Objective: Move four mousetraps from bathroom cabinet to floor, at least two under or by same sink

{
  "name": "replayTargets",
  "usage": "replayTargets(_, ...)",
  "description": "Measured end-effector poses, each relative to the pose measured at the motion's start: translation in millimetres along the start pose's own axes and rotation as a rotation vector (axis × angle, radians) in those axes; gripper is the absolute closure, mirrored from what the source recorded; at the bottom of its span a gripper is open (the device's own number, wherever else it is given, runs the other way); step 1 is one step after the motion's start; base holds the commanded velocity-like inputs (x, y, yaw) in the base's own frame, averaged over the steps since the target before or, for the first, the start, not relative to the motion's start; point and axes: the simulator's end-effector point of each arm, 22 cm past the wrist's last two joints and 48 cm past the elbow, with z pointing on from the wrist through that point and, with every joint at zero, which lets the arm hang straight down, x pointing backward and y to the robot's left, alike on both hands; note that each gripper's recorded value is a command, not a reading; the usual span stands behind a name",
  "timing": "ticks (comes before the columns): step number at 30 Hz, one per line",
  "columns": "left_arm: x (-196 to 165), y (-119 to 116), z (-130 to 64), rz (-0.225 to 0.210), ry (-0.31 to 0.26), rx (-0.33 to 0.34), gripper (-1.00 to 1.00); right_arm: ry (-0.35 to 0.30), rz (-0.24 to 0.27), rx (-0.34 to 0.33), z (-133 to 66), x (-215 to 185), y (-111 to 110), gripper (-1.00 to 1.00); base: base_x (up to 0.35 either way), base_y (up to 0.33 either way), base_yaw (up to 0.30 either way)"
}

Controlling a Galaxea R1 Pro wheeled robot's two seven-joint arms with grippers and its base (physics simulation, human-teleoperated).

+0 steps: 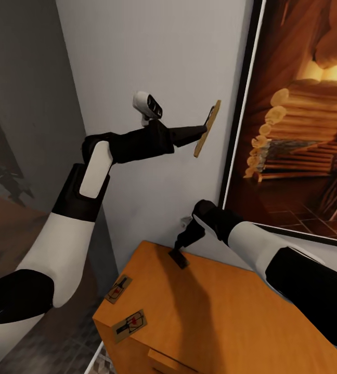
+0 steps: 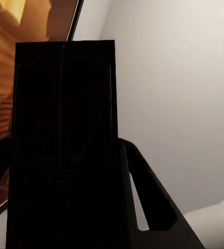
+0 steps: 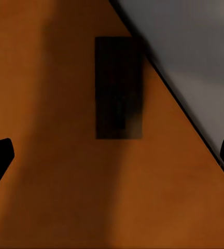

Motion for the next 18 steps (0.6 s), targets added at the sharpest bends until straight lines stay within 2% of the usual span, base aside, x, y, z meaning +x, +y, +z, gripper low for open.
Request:
replayTargets(10, 0.9, 0.1, 0.3, -0.004, 0.000, 0.002, 1.00, 0.017, 0.015, -0.024, 2.0, 5.6, 3.9, -1.00, 0.001, 0.000, 0.000)
replayTargets(18, 5.0, -0.7, 2.5, -0.005, -0.001, 0.004, 1.00, 0.007, 0.011, -0.033, 4.7, 7.6, 2.9, -1.00, 0.000, 0.000, 0.000)
